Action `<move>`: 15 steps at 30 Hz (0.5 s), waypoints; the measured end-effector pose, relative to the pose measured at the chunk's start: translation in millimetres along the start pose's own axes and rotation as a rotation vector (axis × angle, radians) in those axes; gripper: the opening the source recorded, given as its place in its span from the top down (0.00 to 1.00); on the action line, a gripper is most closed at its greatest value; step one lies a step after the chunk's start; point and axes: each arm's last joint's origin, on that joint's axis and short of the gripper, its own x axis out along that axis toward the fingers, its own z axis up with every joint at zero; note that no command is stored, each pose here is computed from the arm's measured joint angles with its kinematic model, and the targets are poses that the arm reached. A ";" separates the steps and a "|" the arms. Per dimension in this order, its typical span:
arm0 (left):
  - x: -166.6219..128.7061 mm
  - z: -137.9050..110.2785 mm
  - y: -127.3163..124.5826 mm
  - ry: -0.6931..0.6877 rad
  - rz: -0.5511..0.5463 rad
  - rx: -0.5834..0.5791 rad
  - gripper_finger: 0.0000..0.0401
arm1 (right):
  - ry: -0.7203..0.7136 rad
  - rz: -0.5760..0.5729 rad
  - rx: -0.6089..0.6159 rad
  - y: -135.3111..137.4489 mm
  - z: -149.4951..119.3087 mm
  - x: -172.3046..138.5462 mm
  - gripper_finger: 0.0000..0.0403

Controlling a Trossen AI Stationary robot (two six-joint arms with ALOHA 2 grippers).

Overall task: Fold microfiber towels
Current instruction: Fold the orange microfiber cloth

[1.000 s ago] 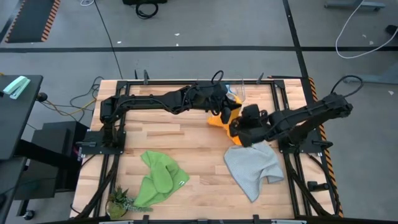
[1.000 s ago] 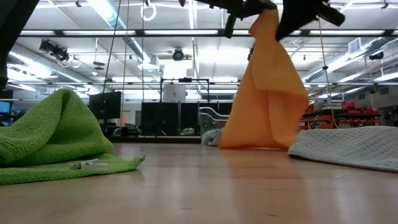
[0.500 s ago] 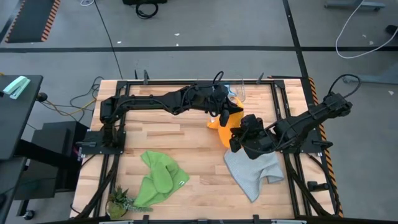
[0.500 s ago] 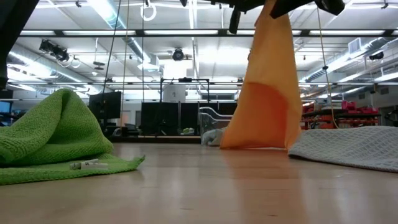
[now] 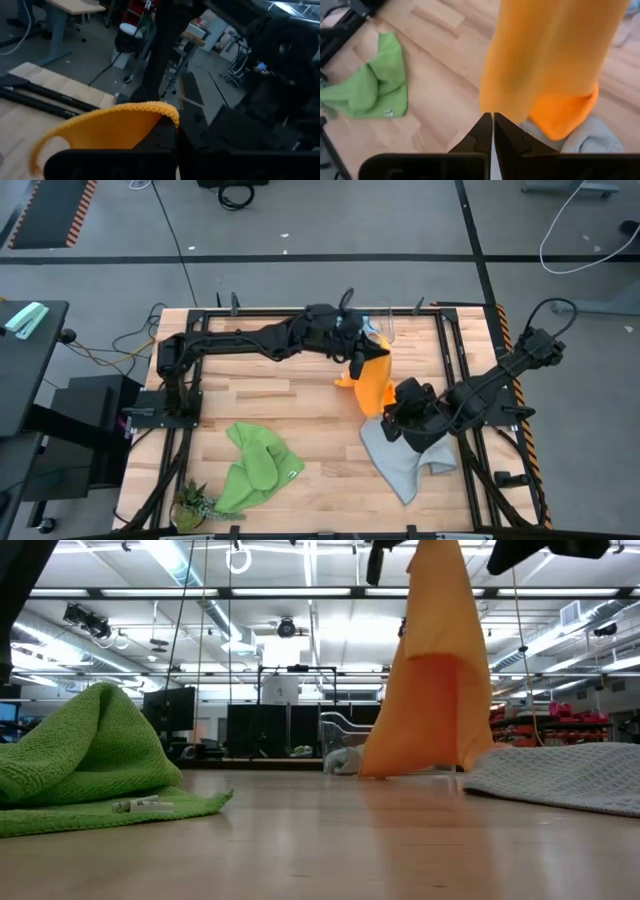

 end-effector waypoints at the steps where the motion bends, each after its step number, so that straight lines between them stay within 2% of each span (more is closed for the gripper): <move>1: -3.0 4.8 -0.3 -0.020 -0.003 0.005 0.99 | 0.002 0.005 0.005 0.5 -1.2 -0.9 0.93; 6: -17.0 22.7 4.7 -0.055 -0.009 0.010 0.99 | 0.004 -0.003 -0.002 2.5 -3.6 1.8 0.86; 11: -32.0 38.2 1.6 -0.073 -0.060 0.000 0.99 | 0.012 -0.081 -0.049 -0.4 -4.3 9.5 0.80; 15: -42.8 47.9 -6.4 -0.098 -0.081 0.010 0.99 | 0.012 -0.145 -0.011 -7.7 -5.2 11.3 0.77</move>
